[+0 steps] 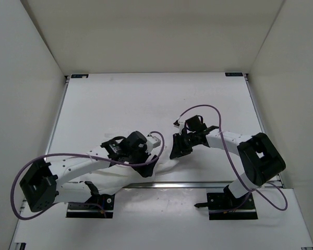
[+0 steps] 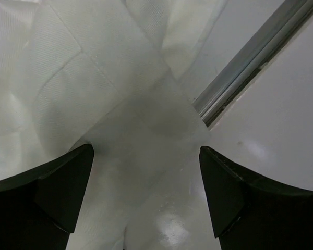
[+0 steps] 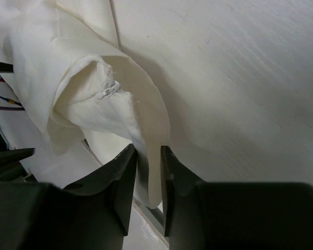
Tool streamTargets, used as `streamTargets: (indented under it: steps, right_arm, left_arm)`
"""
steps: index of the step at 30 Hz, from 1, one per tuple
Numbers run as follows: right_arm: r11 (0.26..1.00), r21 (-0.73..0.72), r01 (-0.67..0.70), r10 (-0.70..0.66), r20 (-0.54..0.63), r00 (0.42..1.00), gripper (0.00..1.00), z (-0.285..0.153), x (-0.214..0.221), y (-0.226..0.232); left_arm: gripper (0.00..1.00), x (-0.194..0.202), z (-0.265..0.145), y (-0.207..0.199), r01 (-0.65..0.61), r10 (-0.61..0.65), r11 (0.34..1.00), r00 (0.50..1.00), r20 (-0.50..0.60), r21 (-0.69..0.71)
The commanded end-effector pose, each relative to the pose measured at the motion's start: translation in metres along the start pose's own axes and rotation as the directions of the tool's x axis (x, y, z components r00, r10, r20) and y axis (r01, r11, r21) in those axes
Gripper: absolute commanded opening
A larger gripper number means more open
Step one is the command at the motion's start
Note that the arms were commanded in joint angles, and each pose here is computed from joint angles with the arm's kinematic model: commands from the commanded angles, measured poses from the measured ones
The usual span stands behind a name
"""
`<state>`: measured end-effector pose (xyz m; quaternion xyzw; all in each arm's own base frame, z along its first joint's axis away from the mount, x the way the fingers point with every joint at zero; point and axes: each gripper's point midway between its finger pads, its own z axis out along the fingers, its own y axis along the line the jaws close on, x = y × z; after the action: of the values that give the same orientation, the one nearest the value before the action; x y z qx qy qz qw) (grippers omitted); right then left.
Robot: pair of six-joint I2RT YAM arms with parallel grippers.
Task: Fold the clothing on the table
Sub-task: Flatten the skirt out
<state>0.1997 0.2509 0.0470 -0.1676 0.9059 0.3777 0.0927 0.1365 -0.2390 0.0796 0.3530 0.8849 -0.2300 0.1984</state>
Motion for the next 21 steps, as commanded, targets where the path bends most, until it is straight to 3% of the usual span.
streamTargets:
  steps: [1, 5, 8, 12, 16, 19, 21]
  right_arm:
    - [0.999, -0.021, 0.035, -0.034, 0.042, 0.999, 0.21, 0.003, -0.011, 0.001]
    - [0.998, -0.029, 0.047, -0.045, 0.064, 0.997, 0.03, 0.002, -0.020, 0.002]
    - [0.997, -0.024, 0.076, -0.073, 0.091, 0.993, 0.00, -0.001, -0.032, 0.004]
    - [0.994, -0.007, 0.107, -0.105, 0.136, 0.985, 0.00, -0.009, -0.049, 0.001]
    - [0.991, 0.037, 0.130, -0.134, 0.179, 0.975, 0.00, -0.022, -0.063, -0.005]
    - [0.987, 0.092, 0.129, -0.148, 0.257, 0.955, 0.00, -0.045, -0.088, -0.012]
    - [0.986, 0.124, 0.115, -0.149, 0.316, 0.937, 0.00, -0.067, -0.107, -0.018]
  left_arm:
    - [0.93, 0.003, 0.004, 0.008, -0.042, 0.039, 0.996, 0.998, -0.045, -0.076]
    - [0.83, 0.001, 0.017, 0.012, -0.068, 0.063, 0.993, 0.996, -0.057, -0.098]
    - [0.66, -0.004, 0.027, 0.013, -0.059, 0.052, 0.992, 0.997, -0.063, -0.116]
    - [0.03, -0.005, 0.041, 0.015, -0.045, 0.035, 0.991, 0.996, -0.086, -0.124]
    - [0.00, -0.020, 0.040, 0.019, -0.056, 0.042, 0.987, 0.995, -0.090, -0.152]
    - [0.00, -0.058, 0.013, 0.037, -0.055, 0.049, 0.976, 0.998, -0.032, -0.210]
    - [0.00, -0.110, -0.021, 0.041, -0.044, 0.064, 0.974, 0.995, 0.083, -0.222]
